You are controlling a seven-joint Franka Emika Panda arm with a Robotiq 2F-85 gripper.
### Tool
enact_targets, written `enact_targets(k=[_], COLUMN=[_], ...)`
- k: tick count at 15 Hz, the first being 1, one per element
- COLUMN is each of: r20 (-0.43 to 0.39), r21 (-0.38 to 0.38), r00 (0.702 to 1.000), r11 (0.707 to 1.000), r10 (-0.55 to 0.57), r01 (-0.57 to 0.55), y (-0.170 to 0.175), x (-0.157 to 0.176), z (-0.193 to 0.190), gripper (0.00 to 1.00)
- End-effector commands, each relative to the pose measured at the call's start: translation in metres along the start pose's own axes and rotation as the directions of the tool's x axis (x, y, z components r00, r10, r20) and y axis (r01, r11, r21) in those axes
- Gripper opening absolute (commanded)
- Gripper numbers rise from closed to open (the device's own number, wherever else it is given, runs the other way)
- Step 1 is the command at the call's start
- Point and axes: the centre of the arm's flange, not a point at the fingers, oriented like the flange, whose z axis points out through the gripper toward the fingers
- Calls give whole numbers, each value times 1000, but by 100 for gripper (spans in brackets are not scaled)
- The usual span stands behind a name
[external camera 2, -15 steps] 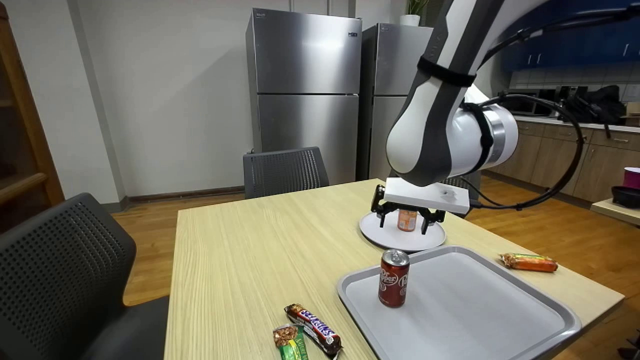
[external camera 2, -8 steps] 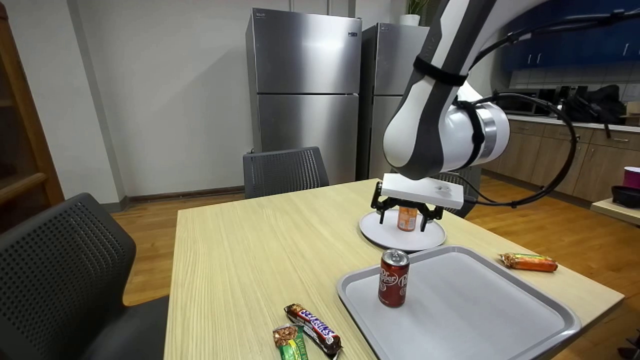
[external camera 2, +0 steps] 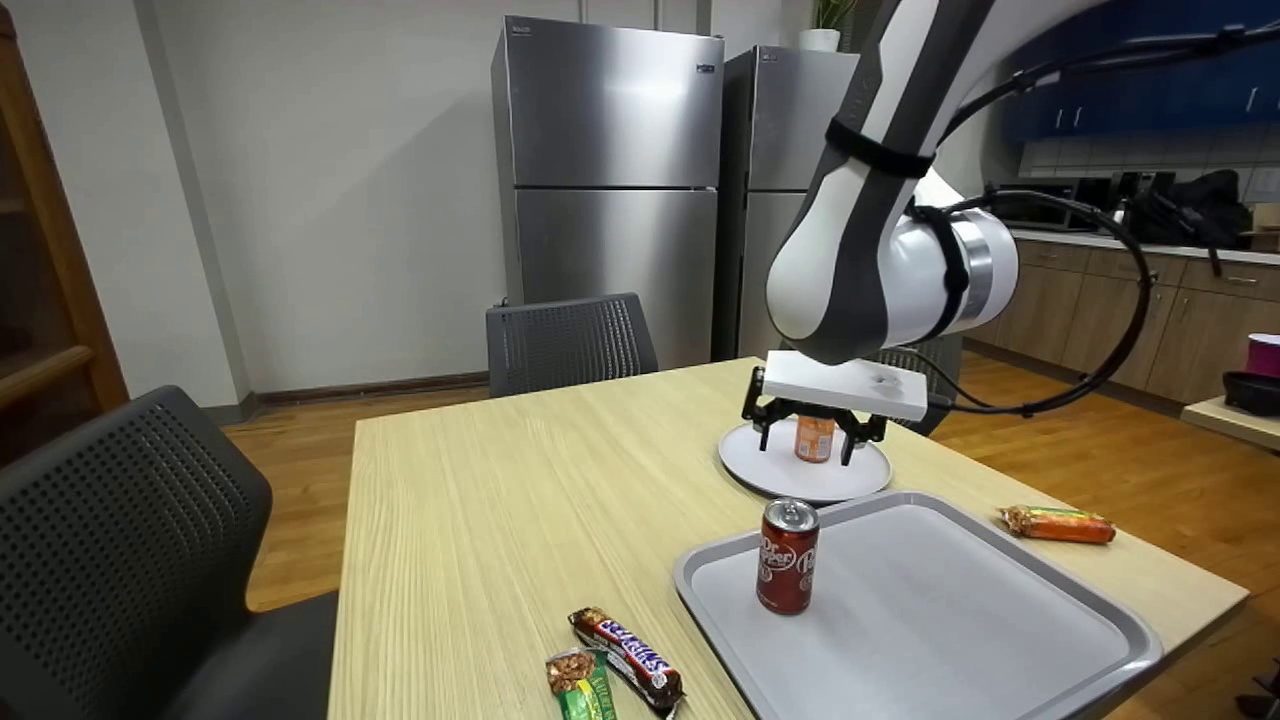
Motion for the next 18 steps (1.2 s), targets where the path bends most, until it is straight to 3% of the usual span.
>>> enact_targets(k=[1, 6, 11, 18], r20=[-24, -55, -72, -55], r21=[-3, 4, 30, 130], r00=[1000, 998, 992, 964], r11=[1000, 1000, 994, 955], r10=[8, -5, -101, -260], r01=[-8, 5, 104, 265], y=[2, 13, 23, 21], x=[17, 43, 60, 73], z=[-2, -8, -10, -9], gripper=[100, 100, 100, 100])
